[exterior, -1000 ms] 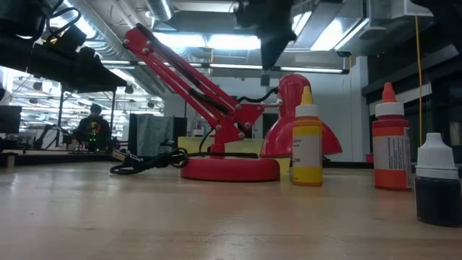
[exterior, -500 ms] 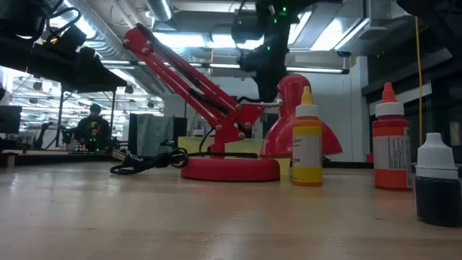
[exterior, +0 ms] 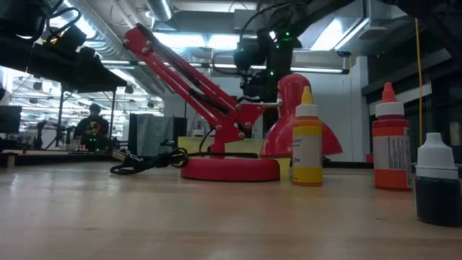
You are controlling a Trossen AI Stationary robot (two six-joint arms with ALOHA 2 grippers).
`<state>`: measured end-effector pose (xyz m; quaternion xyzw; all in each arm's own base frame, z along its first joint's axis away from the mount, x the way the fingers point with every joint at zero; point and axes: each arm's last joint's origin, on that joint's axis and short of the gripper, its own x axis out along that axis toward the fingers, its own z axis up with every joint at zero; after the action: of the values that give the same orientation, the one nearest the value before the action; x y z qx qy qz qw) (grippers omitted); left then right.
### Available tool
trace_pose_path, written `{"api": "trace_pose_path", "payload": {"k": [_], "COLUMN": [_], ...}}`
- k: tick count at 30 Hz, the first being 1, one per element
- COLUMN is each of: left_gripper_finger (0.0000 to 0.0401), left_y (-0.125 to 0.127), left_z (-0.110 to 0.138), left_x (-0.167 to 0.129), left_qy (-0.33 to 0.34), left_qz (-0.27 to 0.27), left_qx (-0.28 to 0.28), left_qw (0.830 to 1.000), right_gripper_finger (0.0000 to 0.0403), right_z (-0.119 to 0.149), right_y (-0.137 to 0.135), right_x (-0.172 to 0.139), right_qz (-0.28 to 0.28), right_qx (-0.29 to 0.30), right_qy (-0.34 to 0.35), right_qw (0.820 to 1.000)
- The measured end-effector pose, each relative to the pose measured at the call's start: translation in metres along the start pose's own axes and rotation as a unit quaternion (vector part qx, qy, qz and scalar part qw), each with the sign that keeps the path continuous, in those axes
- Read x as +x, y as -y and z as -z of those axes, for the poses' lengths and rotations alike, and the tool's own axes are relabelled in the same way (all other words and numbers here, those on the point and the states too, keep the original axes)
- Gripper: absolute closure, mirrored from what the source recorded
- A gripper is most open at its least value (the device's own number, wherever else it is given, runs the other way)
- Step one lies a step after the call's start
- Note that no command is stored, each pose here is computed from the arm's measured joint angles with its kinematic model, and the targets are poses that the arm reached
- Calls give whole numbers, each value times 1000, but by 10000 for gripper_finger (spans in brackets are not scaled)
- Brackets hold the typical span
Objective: Pick & Place food coloring
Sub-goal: Put the black food coloring bottle into the yellow bin
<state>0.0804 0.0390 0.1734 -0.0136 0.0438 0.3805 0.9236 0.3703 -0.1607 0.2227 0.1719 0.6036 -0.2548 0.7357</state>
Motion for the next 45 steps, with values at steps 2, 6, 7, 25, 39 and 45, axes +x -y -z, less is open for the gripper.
{"api": "trace_pose_path", "payload": {"k": [2,6,7,25,39,45], "left_gripper_finger": [82,82,82,82,82,82], "left_y": [0,0,0,0,0,0], "left_z": [0,0,0,0,0,0], "left_x": [0,0,0,0,0,0], "left_qy": [0,0,0,0,0,0], "left_qz": [0,0,0,0,0,0], "left_qx": [0,0,0,0,0,0], "left_qw": [1000,1000,1000,1000,1000,1000], "right_gripper_finger": [347,347,347,286,206,188], "right_z": [2,1,0,0,-2,7], "right_y": [0,0,0,-3,0,0], "right_x": [7,23,26,46,13,-24], "right_qz": [0,-5,-8,-22,-25,8], "right_qx": [0,-3,-3,-3,-12,-15], "right_qy": [-11,-31,-33,-56,-10,60], "right_qw": [1000,1000,999,998,1000,998]}}
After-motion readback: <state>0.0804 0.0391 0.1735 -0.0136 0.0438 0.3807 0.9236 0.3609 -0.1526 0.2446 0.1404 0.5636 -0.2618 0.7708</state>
